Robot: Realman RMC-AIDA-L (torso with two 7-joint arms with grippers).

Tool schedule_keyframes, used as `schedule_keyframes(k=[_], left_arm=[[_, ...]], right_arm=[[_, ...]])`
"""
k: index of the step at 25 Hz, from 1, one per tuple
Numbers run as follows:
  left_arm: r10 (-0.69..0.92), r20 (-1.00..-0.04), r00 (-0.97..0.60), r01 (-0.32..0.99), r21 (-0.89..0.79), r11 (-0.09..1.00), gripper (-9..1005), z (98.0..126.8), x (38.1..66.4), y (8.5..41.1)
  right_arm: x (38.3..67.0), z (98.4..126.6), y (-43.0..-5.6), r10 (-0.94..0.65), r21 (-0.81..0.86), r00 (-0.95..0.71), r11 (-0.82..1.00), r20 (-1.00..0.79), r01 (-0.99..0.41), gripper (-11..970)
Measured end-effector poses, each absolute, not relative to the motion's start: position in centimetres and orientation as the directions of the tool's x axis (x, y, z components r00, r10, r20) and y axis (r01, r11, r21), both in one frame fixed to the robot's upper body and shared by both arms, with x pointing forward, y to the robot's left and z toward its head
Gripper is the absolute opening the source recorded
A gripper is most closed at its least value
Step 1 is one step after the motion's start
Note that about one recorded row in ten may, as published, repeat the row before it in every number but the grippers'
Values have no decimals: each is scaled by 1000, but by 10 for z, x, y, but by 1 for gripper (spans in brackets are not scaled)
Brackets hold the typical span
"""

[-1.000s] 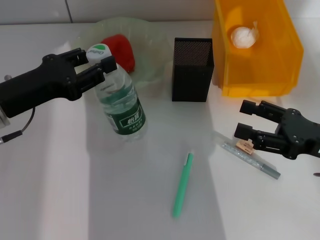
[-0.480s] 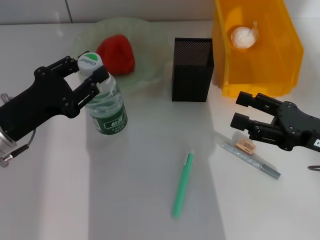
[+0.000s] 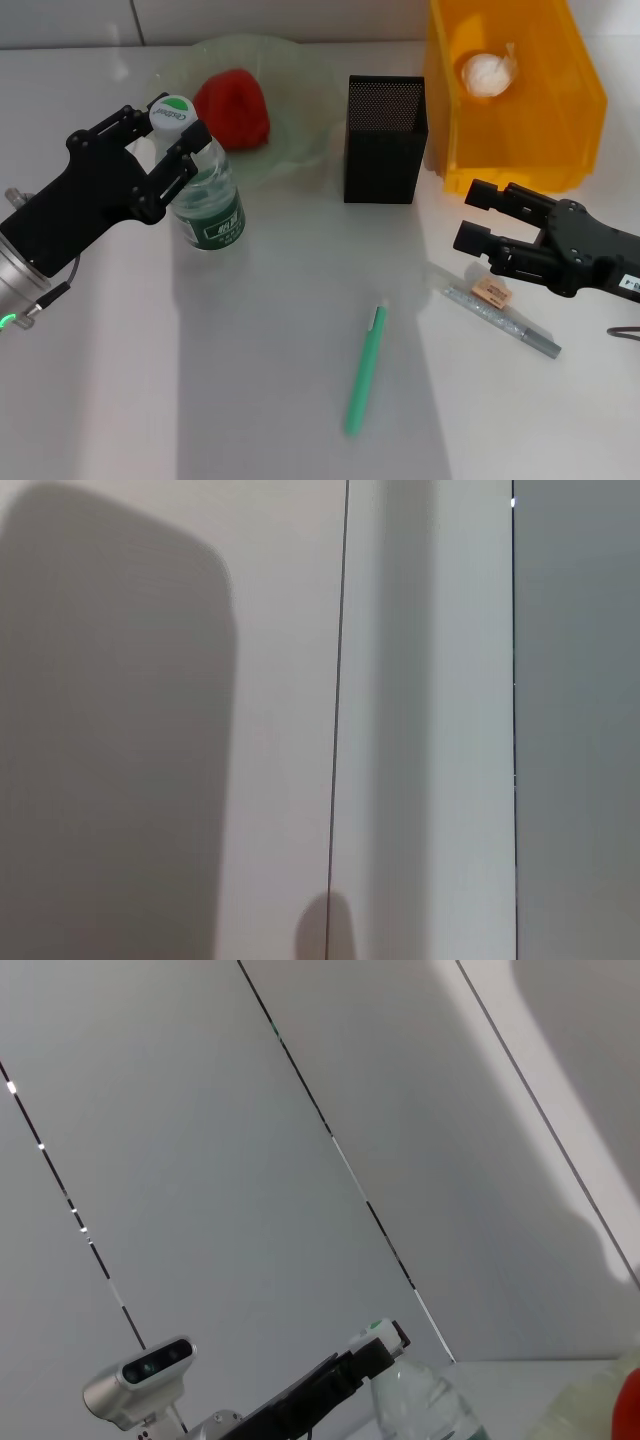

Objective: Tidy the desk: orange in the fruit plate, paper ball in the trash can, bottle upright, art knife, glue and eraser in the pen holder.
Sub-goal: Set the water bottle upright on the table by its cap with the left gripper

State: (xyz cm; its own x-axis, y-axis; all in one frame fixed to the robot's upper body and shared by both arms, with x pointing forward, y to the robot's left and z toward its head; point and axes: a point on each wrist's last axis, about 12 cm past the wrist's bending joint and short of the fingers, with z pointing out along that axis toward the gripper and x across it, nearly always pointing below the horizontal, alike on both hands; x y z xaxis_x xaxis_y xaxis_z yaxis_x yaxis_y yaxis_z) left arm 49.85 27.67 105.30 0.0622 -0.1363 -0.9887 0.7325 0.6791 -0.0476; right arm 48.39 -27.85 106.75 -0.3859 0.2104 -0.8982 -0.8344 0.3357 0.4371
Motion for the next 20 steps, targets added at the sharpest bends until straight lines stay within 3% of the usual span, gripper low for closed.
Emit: schedule_keyframes(k=[18,20], left_arm=[[-135,-988,69,700,-49,712,464,1043,495,271],[-141,-987,72,696,-52,716,523,1043,494,272]], right_arm=[[485,1065,-274,219,429,-373,338,-901,-837,851],[485,1065,-274,219,429,-373,338,-901,-838,851]])
